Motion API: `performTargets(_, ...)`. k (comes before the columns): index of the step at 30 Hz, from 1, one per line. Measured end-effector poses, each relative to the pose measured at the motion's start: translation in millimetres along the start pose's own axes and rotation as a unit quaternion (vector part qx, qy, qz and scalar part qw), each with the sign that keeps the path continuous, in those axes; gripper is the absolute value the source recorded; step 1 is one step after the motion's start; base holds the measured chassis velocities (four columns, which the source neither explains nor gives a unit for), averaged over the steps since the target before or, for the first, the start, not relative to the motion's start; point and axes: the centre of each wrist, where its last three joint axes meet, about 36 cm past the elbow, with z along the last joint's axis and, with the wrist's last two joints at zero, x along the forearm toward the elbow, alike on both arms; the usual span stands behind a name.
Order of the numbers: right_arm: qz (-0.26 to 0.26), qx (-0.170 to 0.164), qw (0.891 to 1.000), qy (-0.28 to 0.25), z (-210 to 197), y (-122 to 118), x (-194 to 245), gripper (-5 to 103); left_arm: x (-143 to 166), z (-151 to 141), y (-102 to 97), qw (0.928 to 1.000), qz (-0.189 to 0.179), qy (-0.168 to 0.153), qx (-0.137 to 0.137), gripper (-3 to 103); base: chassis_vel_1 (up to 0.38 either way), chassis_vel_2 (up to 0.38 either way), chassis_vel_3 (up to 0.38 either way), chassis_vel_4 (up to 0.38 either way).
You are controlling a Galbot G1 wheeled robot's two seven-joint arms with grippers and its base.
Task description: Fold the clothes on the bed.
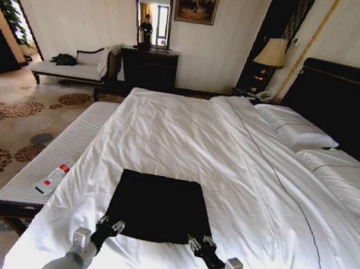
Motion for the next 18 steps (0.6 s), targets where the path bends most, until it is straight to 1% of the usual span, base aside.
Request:
performTargets(1,0.000,0.000,1.000,0.000,0,0,0,62,0,0,0.0,1.0000,0.000,0.000,0.000,72,0.000,0.000,0.000,0.000)
performTargets(4,0.010,-0.017,1.000,-0.021,-23,-8,-4,79,-9,-19,5.4,0.9993,-0.008,-0.030,0.020,88,0.000,0.000,0.000,0.000)
performTargets(5,0.013,-0.025,0.999,-0.026,-31,-12,-7,79,-14,-28,7.8,0.9988,-0.009,-0.041,0.027,93,0.000,0.000,0.000,0.000)
performTargets(6,0.015,-0.038,0.999,-0.030,-40,-16,-10,84,-21,-36,11.6,0.9981,-0.010,-0.050,0.035,97,0.000,0.000,0.000,0.000)
performTargets(7,0.015,-0.038,0.999,-0.030,-40,-16,-10,84,-21,-36,11.6,0.9981,-0.010,-0.050,0.035,97,0.000,0.000,0.000,0.000)
performTargets(9,0.016,-0.071,0.997,-0.035,-61,-28,-19,94,-43,-57,23.3,0.9960,-0.015,-0.069,0.055,100,0.000,0.000,0.000,0.000)
performTargets(10,0.016,-0.079,0.996,-0.038,-68,-33,-22,98,-53,-63,27.9,0.9952,-0.017,-0.069,0.067,100,0.000,0.000,0.000,0.000)
performTargets(11,0.016,-0.079,0.996,-0.038,-68,-33,-22,98,-53,-63,27.9,0.9952,-0.017,-0.069,0.067,100,0.000,0.000,0.000,0.000)
performTargets(13,0.021,-0.086,0.995,-0.042,-77,-43,-29,99,-74,-72,37.3,0.9937,-0.018,-0.067,0.088,100,0.000,0.000,0.000,0.000)
performTargets(15,0.028,-0.089,0.995,-0.044,-81,-52,-33,100,-95,-78,48.7,0.9925,-0.022,-0.067,0.100,100,0.000,0.000,0.000,0.000)
performTargets(16,0.030,-0.089,0.995,-0.044,-81,-53,-34,100,-103,-79,53.1,0.9921,-0.024,-0.067,0.103,100,0.000,0.000,0.000,0.000)
performTargets(17,0.030,-0.089,0.995,-0.044,-81,-53,-34,100,-103,-79,53.1,0.9921,-0.024,-0.067,0.103,100,0.000,0.000,0.000,0.000)
performTargets(18,0.034,-0.090,0.994,-0.044,-81,-56,-35,100,-115,-82,60.9,0.9916,-0.027,-0.069,0.106,100,0.000,0.000,0.000,0.000)
